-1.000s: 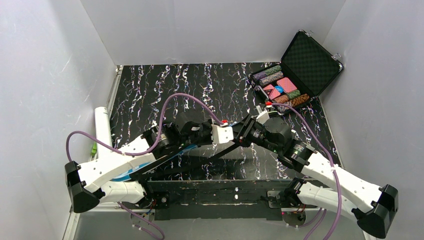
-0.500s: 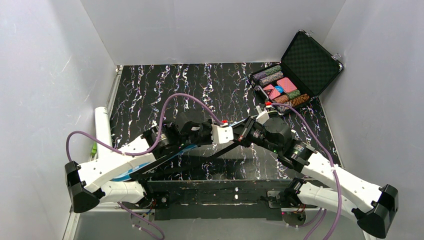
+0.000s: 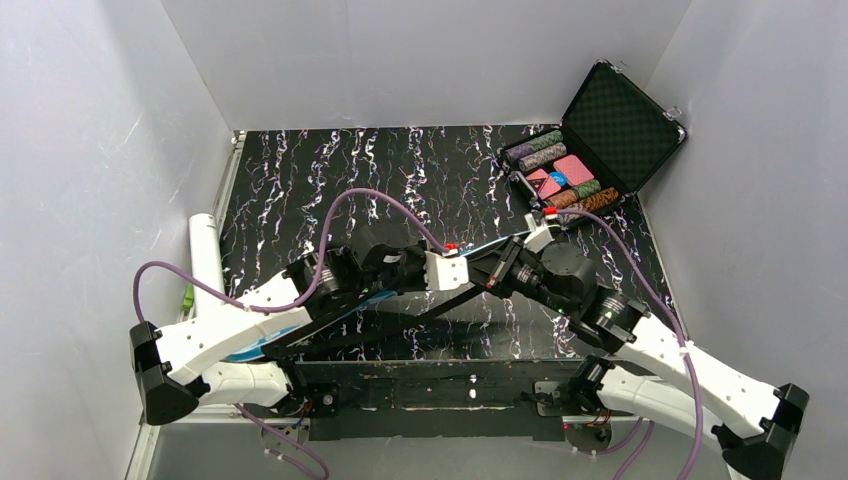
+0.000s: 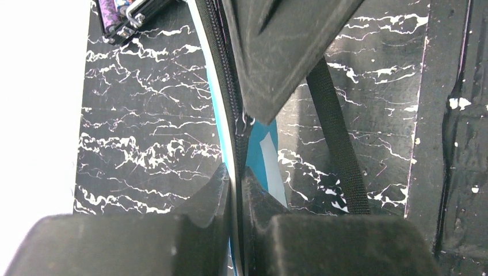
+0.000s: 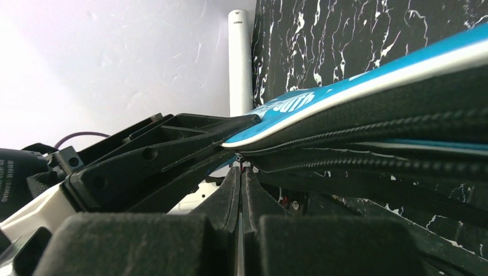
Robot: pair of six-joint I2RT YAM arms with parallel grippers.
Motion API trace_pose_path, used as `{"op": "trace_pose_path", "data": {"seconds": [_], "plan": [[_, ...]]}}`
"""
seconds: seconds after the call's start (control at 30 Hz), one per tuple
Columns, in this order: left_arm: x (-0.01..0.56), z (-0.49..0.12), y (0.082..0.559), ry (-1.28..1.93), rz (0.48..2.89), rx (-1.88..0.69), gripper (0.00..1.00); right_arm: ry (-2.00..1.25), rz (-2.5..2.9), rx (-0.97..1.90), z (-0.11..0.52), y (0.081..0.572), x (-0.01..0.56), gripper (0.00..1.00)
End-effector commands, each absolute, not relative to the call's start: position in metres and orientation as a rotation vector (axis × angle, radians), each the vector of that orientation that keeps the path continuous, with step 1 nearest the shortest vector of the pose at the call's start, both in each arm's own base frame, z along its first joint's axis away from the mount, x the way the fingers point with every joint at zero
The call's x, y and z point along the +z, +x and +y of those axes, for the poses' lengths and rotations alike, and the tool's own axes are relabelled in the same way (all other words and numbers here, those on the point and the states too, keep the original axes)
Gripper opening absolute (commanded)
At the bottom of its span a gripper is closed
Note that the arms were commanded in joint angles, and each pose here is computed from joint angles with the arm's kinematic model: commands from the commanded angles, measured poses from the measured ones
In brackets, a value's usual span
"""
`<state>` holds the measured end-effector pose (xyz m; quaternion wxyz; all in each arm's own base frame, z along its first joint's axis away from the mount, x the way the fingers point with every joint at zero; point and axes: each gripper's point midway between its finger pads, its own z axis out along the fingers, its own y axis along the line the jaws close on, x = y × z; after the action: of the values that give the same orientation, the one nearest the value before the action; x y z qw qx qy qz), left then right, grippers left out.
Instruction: Pack up the badminton gear
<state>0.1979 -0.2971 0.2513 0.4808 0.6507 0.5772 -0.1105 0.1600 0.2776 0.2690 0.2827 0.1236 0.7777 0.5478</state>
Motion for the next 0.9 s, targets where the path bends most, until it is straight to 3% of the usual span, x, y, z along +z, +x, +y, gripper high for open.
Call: {"op": "trace_pose_path", "data": {"seconds": [0.0,0.4,0.87], "plan": [[0.288,-0.300,0.201,1.514,1.300,-0.262,0.00,0.329,1.945,1.426,0.257,0.166,0.303,0.01],[0.285,-0.295,0.199,1.529,1.294,-0.252,0.00,0.324,1.883,1.272,0.223,0.169,0.323,0.01],[0.290,-0.293,0.197,1.527,1.282,-0.253,0.00,0.399,1.765,0.872,0.131,0.179,0.364,0.01]]}}
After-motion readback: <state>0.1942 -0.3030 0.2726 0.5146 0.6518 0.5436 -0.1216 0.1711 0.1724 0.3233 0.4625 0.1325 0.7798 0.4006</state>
